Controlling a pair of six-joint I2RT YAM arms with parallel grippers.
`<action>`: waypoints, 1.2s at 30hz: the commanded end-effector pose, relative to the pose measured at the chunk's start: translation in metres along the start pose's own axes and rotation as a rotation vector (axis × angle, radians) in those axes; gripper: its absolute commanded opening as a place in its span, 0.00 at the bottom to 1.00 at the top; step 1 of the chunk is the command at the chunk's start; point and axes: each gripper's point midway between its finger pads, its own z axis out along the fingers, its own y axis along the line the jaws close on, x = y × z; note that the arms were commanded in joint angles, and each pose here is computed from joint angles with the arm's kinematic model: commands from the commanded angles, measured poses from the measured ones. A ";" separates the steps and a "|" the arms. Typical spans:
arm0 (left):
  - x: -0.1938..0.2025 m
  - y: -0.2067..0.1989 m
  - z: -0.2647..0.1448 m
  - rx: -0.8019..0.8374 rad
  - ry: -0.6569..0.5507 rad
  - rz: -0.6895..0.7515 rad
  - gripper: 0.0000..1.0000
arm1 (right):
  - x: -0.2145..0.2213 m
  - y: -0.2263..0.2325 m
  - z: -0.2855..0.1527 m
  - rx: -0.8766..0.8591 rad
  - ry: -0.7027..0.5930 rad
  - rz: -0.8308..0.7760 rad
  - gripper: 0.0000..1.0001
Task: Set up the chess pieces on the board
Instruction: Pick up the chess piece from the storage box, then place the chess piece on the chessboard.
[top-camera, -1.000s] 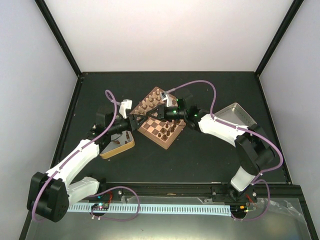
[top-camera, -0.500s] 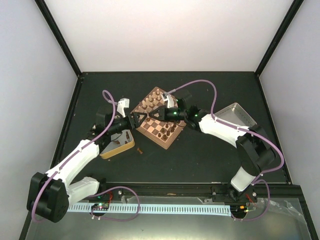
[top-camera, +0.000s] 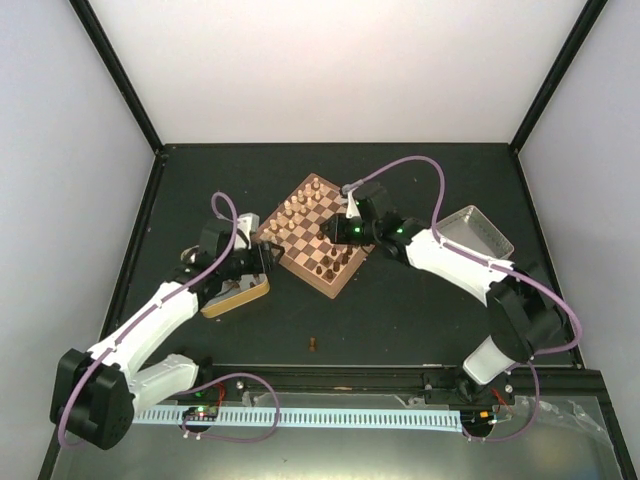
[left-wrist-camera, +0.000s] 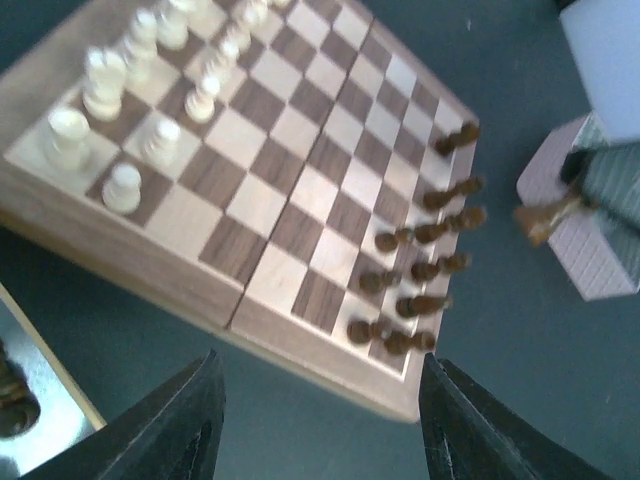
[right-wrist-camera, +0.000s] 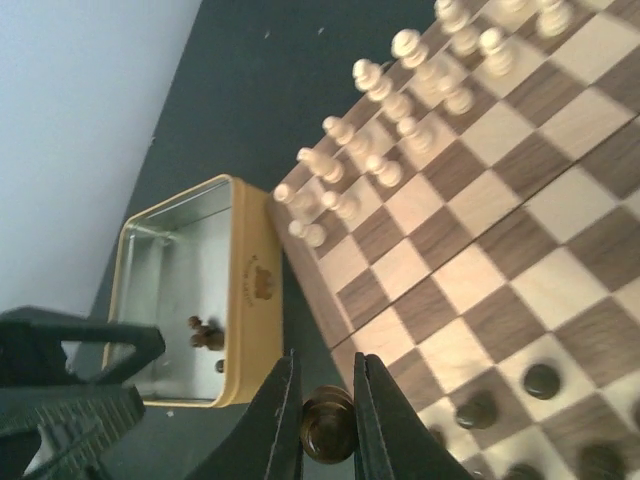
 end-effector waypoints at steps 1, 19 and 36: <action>0.029 -0.001 -0.004 -0.049 0.117 0.101 0.54 | -0.015 -0.028 -0.024 0.179 -0.095 -0.056 0.05; 0.041 -0.015 0.006 -0.061 0.152 0.138 0.56 | -0.059 -0.148 -0.057 0.608 -0.199 -0.060 0.07; 0.018 0.016 -0.014 -0.275 0.032 0.072 0.57 | -0.074 -0.191 -0.024 0.740 -0.160 -0.162 0.07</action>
